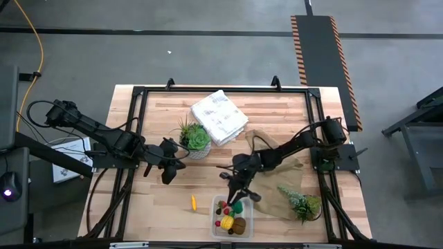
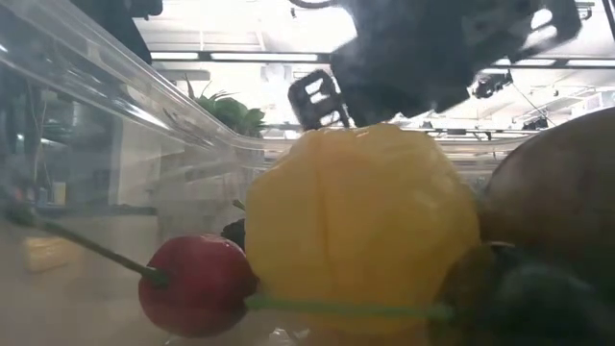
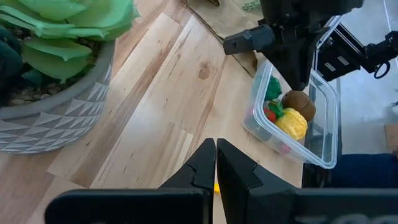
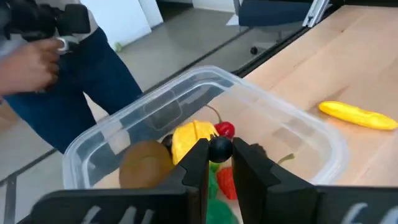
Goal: Pick and placing Produce into tupperware
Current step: Put the dark purple blueberry into the transparent bin
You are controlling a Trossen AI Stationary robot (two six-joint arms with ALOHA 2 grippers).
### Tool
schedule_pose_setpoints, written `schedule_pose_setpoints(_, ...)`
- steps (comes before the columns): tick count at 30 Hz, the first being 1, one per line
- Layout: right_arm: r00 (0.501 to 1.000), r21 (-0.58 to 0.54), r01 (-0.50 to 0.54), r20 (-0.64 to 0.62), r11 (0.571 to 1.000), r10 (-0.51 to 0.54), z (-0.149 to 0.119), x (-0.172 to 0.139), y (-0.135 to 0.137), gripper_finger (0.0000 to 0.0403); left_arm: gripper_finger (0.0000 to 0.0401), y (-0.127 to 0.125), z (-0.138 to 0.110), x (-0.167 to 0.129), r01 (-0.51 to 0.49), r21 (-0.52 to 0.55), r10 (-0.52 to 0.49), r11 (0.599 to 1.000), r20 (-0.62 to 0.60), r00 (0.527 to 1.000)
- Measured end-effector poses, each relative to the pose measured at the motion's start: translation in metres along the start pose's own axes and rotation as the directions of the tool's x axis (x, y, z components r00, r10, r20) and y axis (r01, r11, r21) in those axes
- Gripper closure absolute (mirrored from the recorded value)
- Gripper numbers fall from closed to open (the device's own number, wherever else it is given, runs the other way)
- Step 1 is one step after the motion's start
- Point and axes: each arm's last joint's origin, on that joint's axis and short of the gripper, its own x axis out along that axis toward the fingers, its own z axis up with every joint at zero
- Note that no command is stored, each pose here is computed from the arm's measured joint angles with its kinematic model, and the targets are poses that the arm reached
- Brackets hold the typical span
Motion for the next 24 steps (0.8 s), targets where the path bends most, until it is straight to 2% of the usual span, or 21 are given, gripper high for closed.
schedule_pose_setpoints(3, 0.999, -0.004, 0.014, -0.043, 1.0, -0.014, 0.009, 0.004, -0.002, 0.0361, 0.0396, 0.0, 0.0, 0.0, 0.006, 0.016, -0.006, 1.0, -0.008, 1.0)
schedule_pose_setpoints(9, 0.978, -0.043, 0.034, -0.206, 0.998, -0.042, 0.031, 0.011, -0.001, 0.0362, 0.0396, 0.0, -0.001, 0.0, 0.02, 0.044, -0.019, 0.999, -0.025, 1.0)
schedule_pose_setpoints(15, 0.969, -0.038, 0.031, -0.245, 0.999, -0.039, 0.052, 0.011, 0.001, 0.0362, 0.0396, -0.001, -0.002, 0.0, 0.041, 0.052, -0.038, 0.998, -0.05, 0.998)
schedule_pose_setpoints(20, 0.951, -0.067, 0.106, -0.284, 0.992, -0.121, 0.074, 0.004, 0.011, 0.0362, 0.0396, 0.0, -0.003, 0.0, 0.032, 0.057, -0.028, 0.998, -0.061, 0.998)
schedule_pose_setpoints(24, 0.933, -0.015, 0.109, -0.344, 0.994, -0.107, 0.08, 0.003, 0.02, 0.0362, 0.0396, 0.001, -0.003, 0.0, 0.027, 0.057, -0.023, 0.998, -0.065, 0.998)
